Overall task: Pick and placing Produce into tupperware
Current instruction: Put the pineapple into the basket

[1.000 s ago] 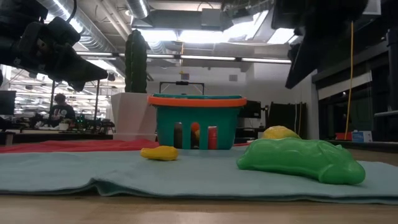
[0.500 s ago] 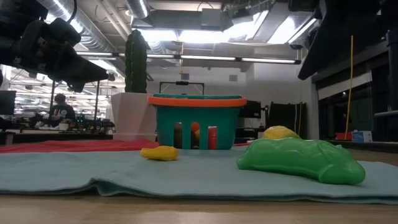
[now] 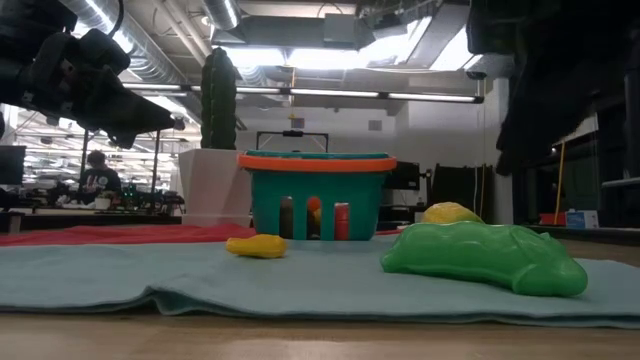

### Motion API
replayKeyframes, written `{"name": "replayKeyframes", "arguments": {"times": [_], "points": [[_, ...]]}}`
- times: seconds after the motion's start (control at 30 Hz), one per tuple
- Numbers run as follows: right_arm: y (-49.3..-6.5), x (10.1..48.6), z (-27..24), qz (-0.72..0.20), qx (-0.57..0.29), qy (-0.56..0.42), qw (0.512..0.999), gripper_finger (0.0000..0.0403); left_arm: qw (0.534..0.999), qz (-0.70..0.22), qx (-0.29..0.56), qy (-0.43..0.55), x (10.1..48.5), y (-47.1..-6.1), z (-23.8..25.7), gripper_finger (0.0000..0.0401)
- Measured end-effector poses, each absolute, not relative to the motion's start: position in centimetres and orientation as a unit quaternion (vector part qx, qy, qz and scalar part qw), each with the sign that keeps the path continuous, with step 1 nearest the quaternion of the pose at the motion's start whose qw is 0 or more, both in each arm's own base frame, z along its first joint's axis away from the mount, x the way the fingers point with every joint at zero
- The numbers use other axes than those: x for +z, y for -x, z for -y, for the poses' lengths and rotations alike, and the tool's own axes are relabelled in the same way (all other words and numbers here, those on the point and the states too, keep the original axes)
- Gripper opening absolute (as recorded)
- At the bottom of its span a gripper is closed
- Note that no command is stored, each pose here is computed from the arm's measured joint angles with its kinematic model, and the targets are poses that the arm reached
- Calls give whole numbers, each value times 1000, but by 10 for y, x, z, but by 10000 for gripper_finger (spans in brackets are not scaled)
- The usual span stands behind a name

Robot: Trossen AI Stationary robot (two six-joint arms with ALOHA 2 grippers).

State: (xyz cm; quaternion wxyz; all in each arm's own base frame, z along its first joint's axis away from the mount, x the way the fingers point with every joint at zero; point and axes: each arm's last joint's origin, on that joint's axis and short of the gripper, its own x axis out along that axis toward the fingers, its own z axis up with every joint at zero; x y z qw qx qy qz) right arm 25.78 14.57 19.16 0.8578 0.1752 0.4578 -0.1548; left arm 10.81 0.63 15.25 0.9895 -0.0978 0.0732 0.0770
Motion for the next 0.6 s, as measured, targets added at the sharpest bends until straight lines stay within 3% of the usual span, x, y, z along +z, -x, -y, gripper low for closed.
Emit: {"name": "replayKeyframes", "arguments": {"times": [0.6], "points": [[-269, 168, -150, -392, -256, -221, 855, 324, 990, -73, 77, 96, 153, -108, -6, 96]]}}
